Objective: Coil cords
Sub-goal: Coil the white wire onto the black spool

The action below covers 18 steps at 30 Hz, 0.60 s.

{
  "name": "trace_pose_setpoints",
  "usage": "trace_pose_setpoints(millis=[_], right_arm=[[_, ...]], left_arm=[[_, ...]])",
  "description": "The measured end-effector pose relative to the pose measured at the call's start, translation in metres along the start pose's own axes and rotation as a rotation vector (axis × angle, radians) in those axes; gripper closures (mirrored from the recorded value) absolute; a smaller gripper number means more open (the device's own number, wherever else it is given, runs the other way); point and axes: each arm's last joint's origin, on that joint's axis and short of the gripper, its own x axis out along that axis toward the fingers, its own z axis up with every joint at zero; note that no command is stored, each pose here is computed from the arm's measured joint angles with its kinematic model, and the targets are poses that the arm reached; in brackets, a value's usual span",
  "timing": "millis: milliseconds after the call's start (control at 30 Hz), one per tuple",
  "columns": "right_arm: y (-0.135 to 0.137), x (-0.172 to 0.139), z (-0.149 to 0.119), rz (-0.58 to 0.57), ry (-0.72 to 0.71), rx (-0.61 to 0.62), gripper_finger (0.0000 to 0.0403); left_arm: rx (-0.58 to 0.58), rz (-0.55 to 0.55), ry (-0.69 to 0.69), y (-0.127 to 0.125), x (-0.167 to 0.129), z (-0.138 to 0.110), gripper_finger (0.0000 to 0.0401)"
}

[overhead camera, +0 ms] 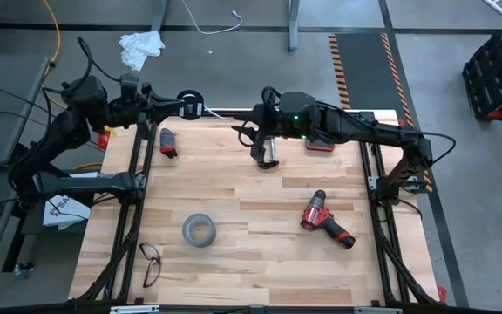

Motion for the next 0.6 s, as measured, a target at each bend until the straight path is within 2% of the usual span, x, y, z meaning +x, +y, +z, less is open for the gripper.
trace_pose_setpoints(millis=[200, 367, 600], right_arm=[[0.001, 0.000, 0.004, 0.021, -0.038, 0.073, 0.0248], [0.000, 0.000, 0.007, 0.015, -0.075, 0.080, 0.0211], [-0.001, -0.001, 0.010, 0.010, -0.109, 0.080, 0.0199]], left_arm=[[-0.004, 0.007, 0.016, 0.002, 0.006, -0.002, 0.0396], [-0.005, 0.005, 0.026, 0.003, 0.009, -0.002, 0.0396], [-0.004, 0.004, 0.025, 0.003, 0.009, -0.002, 0.0396]])
